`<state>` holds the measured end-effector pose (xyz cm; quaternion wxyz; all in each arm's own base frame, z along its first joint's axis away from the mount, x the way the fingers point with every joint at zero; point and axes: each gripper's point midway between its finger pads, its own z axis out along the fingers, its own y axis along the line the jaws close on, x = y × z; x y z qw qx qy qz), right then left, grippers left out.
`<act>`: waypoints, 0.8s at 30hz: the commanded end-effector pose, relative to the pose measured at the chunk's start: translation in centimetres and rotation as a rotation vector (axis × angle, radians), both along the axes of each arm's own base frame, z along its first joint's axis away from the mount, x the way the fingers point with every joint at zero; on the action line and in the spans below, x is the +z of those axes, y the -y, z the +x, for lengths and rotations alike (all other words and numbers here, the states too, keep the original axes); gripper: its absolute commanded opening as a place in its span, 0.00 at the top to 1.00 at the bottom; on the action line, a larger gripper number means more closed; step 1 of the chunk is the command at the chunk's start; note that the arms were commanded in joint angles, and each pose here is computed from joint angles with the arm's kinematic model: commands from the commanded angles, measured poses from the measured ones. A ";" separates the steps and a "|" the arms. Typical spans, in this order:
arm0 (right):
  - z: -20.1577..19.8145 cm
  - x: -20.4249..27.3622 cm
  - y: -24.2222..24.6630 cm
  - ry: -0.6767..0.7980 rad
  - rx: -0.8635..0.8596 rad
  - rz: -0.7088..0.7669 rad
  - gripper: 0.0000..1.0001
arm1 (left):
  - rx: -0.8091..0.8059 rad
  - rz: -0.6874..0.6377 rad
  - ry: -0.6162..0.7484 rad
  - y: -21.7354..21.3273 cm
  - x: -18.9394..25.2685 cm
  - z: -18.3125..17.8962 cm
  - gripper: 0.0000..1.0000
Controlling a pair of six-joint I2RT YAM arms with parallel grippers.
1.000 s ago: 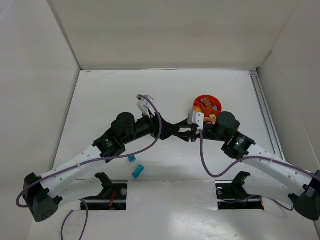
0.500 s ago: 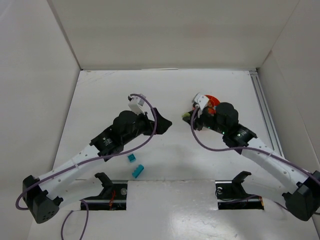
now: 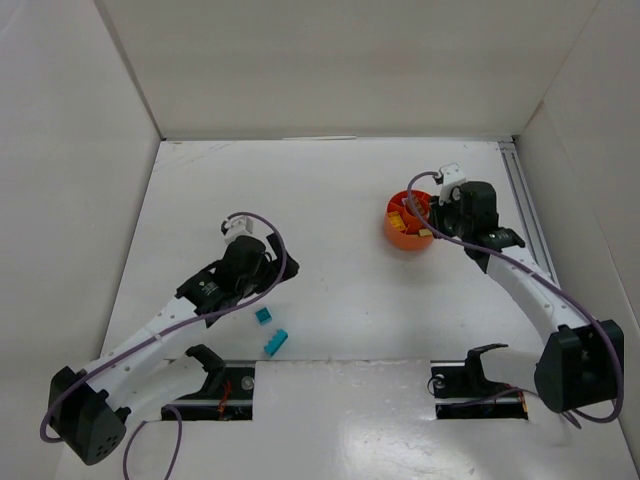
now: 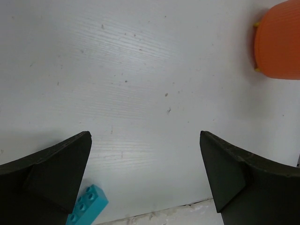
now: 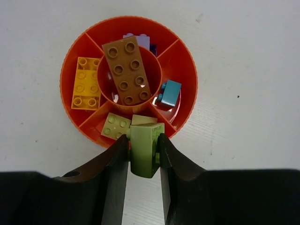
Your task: Sort the legos into containers by color
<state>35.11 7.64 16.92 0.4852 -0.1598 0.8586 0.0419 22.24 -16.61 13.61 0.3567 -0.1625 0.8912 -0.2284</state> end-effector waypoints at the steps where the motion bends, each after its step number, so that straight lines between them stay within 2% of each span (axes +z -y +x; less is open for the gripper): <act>1: 2.1 2.2 -0.5 0.066 -0.003 0.030 0.97 | 0.072 0.004 -0.033 -1.2 -0.6 -0.5 0.00; 6: 2.8 1.1 -0.5 0.046 -0.023 0.038 0.93 | 0.095 0.021 -0.070 -1.7 -1.6 -0.9 0.00; 9: 2.9 0.8 -0.5 0.058 -0.023 0.040 0.85 | 0.095 0.021 -0.070 -1.7 -1.6 -0.9 0.00; 14: 3.6 0.1 -0.7 0.060 -0.028 0.049 0.84 | 0.095 0.033 -0.084 -1.8 -1.8 -1.0 0.00; 17: 3.9 -0.5 -0.8 0.045 -0.032 0.054 0.79 | 0.104 0.050 -0.117 -2.1 -2.4 -1.5 0.00; 24: 3.2 -1.4 -0.7 0.026 -0.037 0.058 0.67 | 0.209 0.054 -0.176 -3.5 -3.2 -2.3 0.00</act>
